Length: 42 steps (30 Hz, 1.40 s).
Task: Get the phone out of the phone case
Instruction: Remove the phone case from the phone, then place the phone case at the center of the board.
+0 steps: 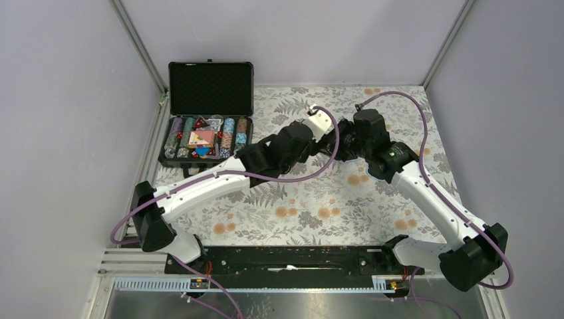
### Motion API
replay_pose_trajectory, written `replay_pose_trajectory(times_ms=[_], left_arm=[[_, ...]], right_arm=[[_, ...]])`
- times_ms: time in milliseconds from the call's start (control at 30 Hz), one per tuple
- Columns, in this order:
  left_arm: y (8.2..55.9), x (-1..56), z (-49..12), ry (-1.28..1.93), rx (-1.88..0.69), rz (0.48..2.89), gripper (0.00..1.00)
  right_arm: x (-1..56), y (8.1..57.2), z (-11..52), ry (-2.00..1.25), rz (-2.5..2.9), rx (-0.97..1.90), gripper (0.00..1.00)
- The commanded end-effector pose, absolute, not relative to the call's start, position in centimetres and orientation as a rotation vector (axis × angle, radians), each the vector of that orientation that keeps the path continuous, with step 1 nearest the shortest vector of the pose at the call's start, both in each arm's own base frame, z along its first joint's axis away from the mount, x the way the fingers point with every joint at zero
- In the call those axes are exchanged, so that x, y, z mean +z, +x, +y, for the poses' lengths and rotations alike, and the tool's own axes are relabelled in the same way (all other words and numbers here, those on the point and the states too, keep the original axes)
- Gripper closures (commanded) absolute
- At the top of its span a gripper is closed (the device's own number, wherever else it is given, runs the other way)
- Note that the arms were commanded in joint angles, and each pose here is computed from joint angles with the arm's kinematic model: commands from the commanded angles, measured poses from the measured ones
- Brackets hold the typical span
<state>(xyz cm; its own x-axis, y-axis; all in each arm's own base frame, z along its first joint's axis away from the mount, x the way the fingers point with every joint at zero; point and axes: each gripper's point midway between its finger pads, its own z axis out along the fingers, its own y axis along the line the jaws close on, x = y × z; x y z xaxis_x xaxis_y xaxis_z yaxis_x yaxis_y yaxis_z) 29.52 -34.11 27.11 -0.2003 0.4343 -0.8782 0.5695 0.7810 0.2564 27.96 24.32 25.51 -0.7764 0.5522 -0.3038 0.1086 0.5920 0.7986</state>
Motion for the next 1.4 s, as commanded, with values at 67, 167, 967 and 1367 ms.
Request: replay_pose_trajectory(times_ms=[67,167,967,1367], left_arm=[[31.6,31.2,-32.7,0.615,-0.232,1.792,1.00],[32.3,32.6,-31.2,0.533,-0.278,1.796,1.00],[29.9,40.8,-15.9,0.154,-0.398,1.596,1.00],[27.4,38.1,-15.6,0.210,-0.432,1.681,1.00]], right_arm=[[30.5,26.8,25.2,0.388,2.148,1.258,1.00],[29.9,26.9,24.7,0.397,2.156,1.229,1.00],[24.2,32.5,26.7,0.419,2.209,1.169,0.98],[15.6,45.3,28.4,0.543,2.327,1.035,0.92]])
